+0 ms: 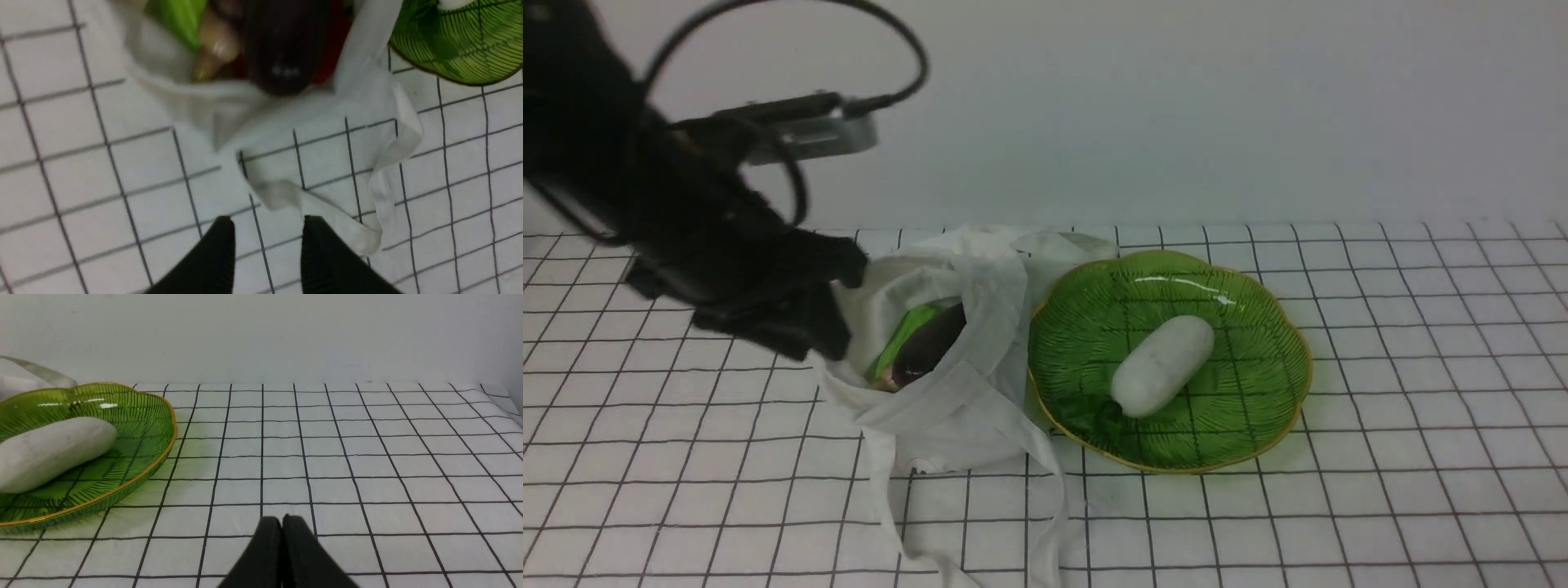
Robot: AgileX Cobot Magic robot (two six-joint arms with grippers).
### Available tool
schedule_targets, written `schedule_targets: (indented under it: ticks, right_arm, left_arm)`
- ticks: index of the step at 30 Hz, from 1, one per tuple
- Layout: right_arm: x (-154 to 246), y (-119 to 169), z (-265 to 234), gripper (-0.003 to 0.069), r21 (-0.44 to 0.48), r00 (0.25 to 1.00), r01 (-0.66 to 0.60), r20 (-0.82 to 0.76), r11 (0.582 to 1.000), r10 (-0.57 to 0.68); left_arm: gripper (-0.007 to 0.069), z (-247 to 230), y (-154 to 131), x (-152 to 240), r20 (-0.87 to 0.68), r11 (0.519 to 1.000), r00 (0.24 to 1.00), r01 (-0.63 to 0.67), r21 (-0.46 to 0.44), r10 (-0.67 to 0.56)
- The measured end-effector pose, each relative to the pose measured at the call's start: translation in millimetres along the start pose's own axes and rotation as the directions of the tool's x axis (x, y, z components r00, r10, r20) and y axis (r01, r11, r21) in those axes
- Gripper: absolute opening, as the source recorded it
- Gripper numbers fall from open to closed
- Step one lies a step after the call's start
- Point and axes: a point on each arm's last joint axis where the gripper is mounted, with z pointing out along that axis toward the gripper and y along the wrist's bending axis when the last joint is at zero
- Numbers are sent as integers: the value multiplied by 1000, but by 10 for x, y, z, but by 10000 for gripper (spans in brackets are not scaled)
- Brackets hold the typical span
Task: Take vegetables from bag on white checkered tablecloth place on plate.
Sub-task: 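Reach into the bag and grasp a vegetable inside it with the left gripper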
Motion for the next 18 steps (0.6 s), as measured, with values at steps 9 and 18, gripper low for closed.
schedule_targets:
  ticks: [9, 18]
  right_arm:
    - [0, 0, 0, -18, 0, 1000, 0, 0, 1000, 0]
    - [0, 0, 0, -18, 0, 1000, 0, 0, 1000, 0]
  left_arm:
    - [460, 793, -209, -857, -41, 988, 991, -131, -78, 128]
    - [479, 879, -140, -1003, -29, 977, 990, -138, -165, 135]
